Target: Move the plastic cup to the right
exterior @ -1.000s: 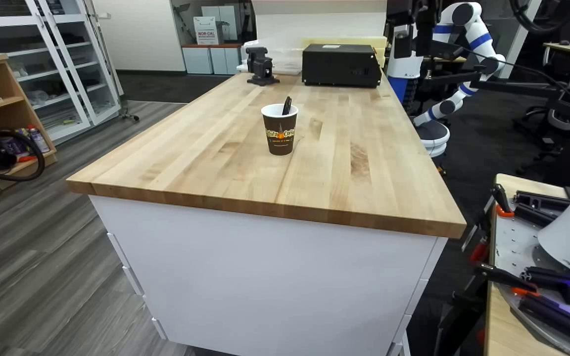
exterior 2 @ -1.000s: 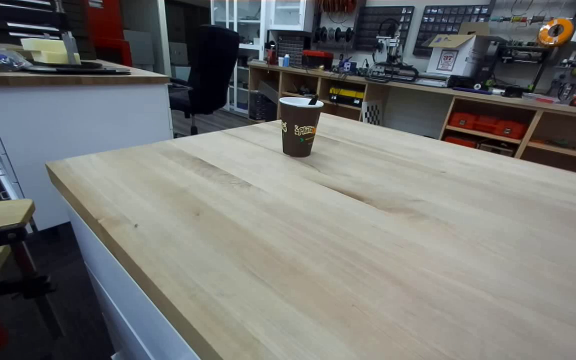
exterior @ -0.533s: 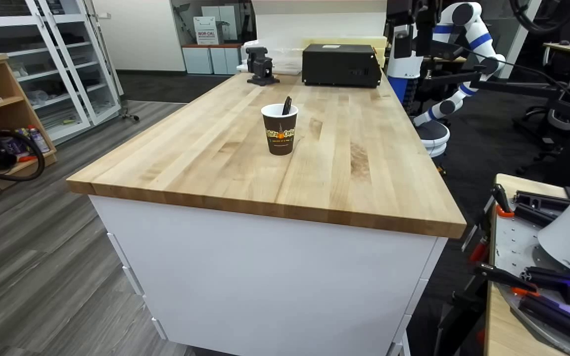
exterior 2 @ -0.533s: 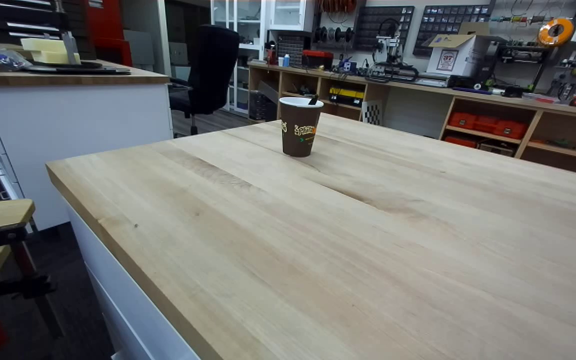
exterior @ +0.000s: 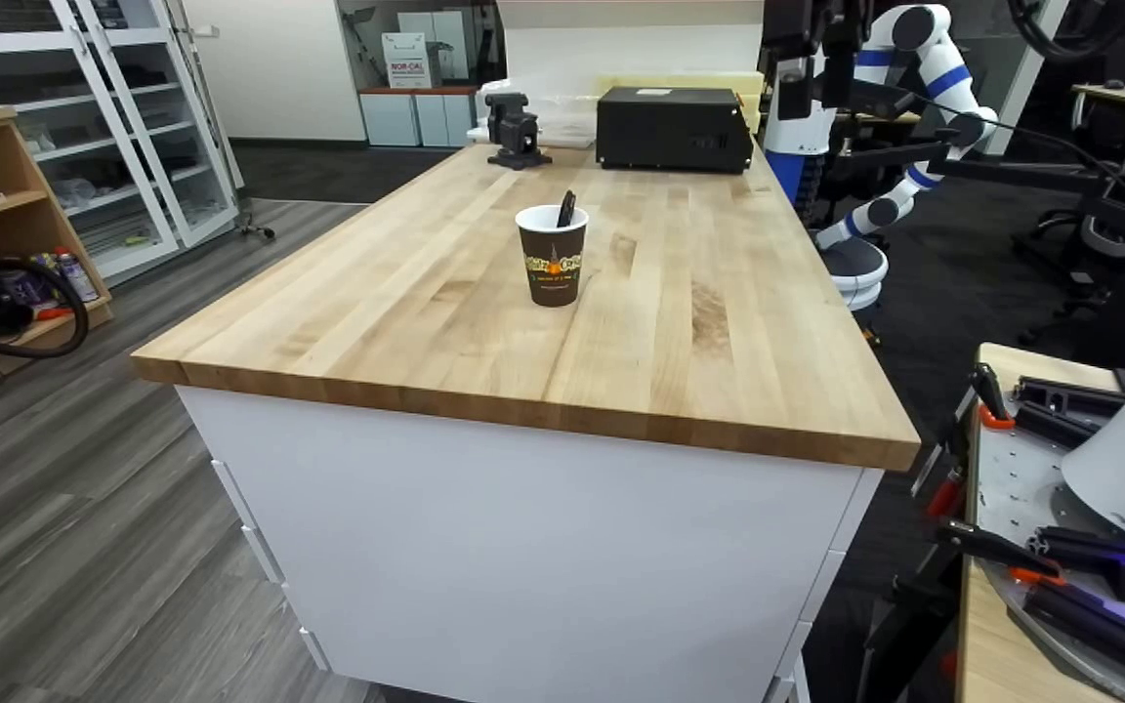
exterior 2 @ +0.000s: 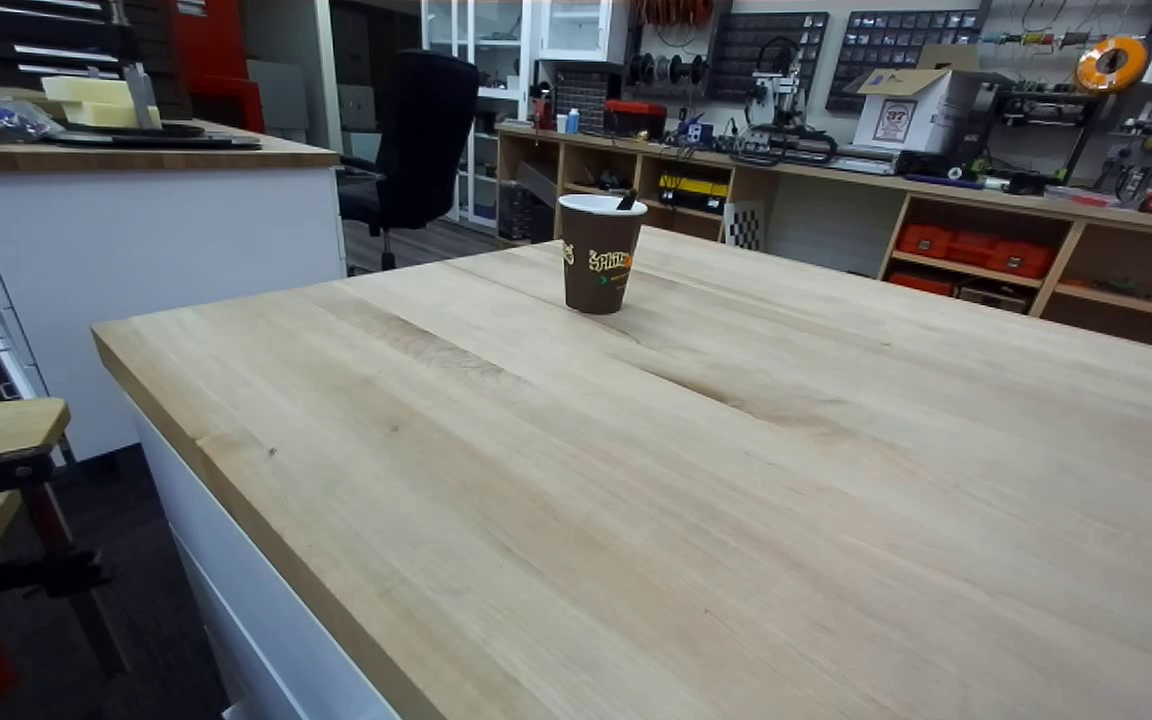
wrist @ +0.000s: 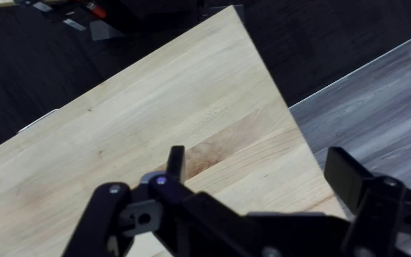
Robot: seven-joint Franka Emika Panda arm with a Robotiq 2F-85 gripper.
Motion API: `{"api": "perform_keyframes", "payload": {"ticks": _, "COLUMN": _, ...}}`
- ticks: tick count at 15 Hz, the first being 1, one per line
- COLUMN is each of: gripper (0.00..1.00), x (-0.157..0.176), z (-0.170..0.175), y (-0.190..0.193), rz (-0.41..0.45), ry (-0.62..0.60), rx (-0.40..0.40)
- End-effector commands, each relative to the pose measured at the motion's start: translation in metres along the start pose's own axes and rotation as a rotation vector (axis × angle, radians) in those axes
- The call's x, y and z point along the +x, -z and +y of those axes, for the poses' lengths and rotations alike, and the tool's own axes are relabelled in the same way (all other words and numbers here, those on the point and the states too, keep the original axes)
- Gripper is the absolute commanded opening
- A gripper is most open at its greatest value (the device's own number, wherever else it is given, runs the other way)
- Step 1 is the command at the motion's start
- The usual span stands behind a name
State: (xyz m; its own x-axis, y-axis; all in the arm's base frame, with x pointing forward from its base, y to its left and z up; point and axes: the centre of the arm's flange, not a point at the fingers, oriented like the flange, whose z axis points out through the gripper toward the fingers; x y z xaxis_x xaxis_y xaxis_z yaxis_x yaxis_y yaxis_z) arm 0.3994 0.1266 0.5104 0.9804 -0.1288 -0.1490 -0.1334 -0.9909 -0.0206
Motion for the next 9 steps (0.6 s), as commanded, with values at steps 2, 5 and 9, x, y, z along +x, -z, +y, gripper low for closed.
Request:
{"api": "perform_keyframes", "payload": {"ticks": 2, "gripper": 1.00, "x": 0.020, "z": 0.018, "y": 0.021, "rz": 0.098, "ry": -0.081, "rx": -0.235}}
{"api": "perform_keyframes", "payload": {"ticks": 5, "gripper": 1.00, "x": 0.033, "z": 0.017, "y": 0.039, "rz": 0.210, "ry": -0.088, "rx": -0.382}}
{"api": "perform_keyframes", "payload": {"ticks": 9, "gripper": 1.00, "x": 0.065, "z": 0.004, "y": 0.060, "rz": 0.361, "ry": -0.063, "rx": -0.436}}
